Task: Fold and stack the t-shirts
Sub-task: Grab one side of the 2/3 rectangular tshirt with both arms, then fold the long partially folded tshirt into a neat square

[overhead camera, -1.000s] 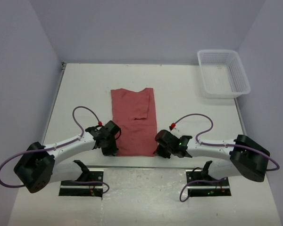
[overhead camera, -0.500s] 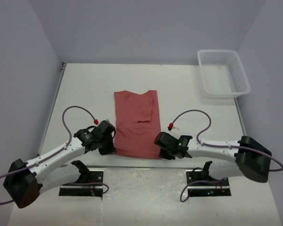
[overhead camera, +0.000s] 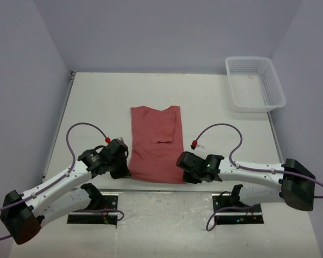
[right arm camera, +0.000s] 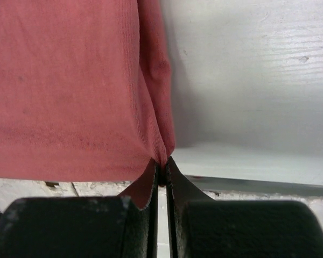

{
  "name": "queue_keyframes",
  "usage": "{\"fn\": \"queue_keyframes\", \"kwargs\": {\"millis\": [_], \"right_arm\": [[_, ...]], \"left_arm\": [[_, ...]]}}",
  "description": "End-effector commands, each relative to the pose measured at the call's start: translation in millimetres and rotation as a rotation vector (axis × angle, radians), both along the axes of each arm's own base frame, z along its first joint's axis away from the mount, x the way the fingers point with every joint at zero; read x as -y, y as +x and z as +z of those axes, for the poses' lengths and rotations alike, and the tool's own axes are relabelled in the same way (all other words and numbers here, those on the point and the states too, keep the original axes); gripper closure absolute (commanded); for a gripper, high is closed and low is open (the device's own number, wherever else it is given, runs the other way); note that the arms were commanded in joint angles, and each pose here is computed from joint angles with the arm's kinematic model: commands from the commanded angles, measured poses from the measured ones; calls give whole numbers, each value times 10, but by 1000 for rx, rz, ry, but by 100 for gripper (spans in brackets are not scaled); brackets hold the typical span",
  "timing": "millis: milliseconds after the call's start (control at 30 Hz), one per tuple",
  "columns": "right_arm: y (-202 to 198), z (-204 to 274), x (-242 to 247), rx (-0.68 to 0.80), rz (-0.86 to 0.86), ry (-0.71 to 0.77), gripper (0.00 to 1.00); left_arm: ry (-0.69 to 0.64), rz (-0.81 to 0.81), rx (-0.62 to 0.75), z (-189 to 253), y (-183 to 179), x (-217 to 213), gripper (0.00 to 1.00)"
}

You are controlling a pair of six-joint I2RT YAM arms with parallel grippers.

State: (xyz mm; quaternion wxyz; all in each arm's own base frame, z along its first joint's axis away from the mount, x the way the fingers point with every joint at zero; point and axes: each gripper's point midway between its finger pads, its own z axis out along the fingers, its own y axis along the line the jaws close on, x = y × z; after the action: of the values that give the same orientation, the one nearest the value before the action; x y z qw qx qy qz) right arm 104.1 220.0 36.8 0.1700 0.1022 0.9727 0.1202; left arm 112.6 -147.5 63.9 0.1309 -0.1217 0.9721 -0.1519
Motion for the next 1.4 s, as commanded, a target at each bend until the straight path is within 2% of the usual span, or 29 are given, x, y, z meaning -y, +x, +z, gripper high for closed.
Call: {"fn": "queue_keyframes", "kwargs": {"millis": [0,133,333,400,600,800,1000,1133,1167,1367], "right_arm": [[-43,70,345,9,11,-154,100],[32,269,296,44,41,-161,100],[400,803,40,138,77,-178,100],[521,842,38,144,96,-211,100],[1093,1125,7,194,108,-212,100],[1630,1284,6,224,138,-194,100],[2171,1273,-97,200,196,-174,100],[2538,1259,-258,191,239,-130,100],[2603,1095,-303,153,253,-133,100],[3006,920,-421,121,269,-121,100]], "left_arm": [[56,-22,4,82,-52,-141,100],[34,-17,31,198,-12,-112,100],[52,-7,149,662,329,-24,100],[63,-8,183,762,442,9,100],[92,9,310,1182,1036,169,100],[120,12,376,1378,1735,268,100],[151,44,375,1213,2311,169,100],[168,58,325,848,2578,112,100],[158,66,324,795,2649,101,100],[170,69,288,360,3033,76,100]]}}
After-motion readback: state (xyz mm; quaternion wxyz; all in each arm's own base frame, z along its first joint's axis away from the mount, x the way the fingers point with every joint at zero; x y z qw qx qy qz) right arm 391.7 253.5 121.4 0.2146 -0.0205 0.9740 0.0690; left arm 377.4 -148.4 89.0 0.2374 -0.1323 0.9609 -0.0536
